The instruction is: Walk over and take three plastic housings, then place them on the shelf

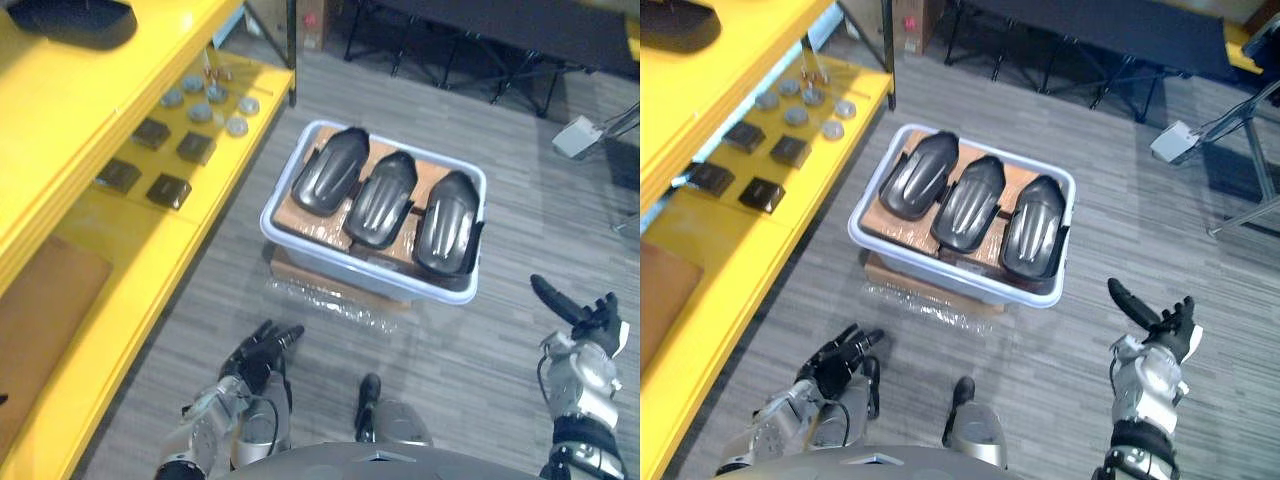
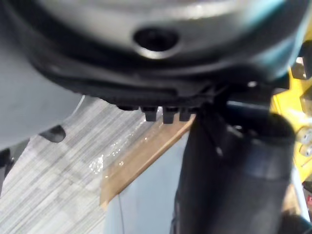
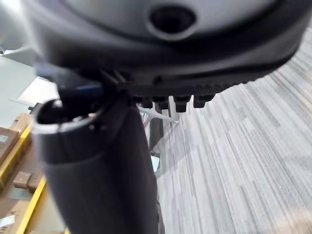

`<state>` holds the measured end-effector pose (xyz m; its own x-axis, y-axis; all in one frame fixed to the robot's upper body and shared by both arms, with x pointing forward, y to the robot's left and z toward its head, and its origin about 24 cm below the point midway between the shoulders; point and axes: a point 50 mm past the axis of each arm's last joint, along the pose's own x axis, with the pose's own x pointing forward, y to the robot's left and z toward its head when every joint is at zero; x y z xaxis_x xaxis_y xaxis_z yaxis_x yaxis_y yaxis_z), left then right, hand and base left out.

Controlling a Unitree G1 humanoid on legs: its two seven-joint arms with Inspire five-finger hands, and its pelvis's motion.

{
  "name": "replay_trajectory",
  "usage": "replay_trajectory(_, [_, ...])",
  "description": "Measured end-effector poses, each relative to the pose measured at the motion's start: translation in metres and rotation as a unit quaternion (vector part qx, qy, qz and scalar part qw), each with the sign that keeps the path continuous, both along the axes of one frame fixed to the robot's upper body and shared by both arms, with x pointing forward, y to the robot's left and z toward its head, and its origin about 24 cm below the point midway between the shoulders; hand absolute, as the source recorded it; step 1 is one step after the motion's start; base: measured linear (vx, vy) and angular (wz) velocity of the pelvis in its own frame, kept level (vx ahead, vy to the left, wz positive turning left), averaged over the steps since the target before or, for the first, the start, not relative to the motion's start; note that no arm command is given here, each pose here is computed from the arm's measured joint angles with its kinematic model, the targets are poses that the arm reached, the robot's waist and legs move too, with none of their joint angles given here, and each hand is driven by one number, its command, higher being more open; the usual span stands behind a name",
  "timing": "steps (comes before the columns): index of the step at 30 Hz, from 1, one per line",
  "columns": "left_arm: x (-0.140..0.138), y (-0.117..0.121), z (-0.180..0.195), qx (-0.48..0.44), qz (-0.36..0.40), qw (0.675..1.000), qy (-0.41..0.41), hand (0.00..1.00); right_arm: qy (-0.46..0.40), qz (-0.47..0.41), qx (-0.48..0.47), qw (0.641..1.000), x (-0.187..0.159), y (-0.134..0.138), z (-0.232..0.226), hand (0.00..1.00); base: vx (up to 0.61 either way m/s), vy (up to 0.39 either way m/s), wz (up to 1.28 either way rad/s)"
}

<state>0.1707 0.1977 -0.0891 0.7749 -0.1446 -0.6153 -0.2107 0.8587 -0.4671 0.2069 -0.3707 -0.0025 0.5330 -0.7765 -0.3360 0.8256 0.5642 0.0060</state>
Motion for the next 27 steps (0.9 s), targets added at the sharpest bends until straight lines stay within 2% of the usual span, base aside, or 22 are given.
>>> replay_trajectory(5, [0.014, 0.003, 0.008, -0.039, 0.032, 0.998, -0.029, 1.0, 0.04, -0.023, 0.028, 0.999, 0.014, -0.016, 0.003, 1.0, -0.04, 0.079, 0.09])
replay_trajectory(9, [0.023, 0.004, 0.003, -0.085, 0.073, 0.993, -0.022, 1.0, 0.027, -0.031, 0.011, 0.999, 0.029, -0.035, 0.03, 1.0, -0.03, 0.07, 0.01])
replay_trajectory(12, [0.025, 0.006, -0.001, -0.08, 0.082, 0.993, -0.007, 1.0, 0.023, -0.032, -0.005, 0.999, 0.036, -0.045, 0.048, 1.0, -0.03, 0.061, -0.04])
replay_trajectory(20, [-0.01, 0.002, -0.038, -0.08, 0.121, 0.983, 0.111, 1.0, 0.007, -0.011, -0.085, 0.996, 0.059, -0.057, 0.099, 1.0, -0.04, 0.028, 0.01])
replay_trajectory(23, [-0.007, -0.002, -0.038, -0.092, 0.122, 0.983, 0.103, 1.0, -0.006, 0.007, -0.111, 0.994, 0.071, -0.053, 0.118, 1.0, -0.02, -0.01, 0.04])
replay_trajectory(27, [-0.004, -0.014, -0.036, -0.164, 0.14, 0.973, 0.076, 1.0, -0.024, 0.022, -0.19, 0.981, 0.077, -0.059, 0.161, 1.0, -0.02, -0.018, 0.06])
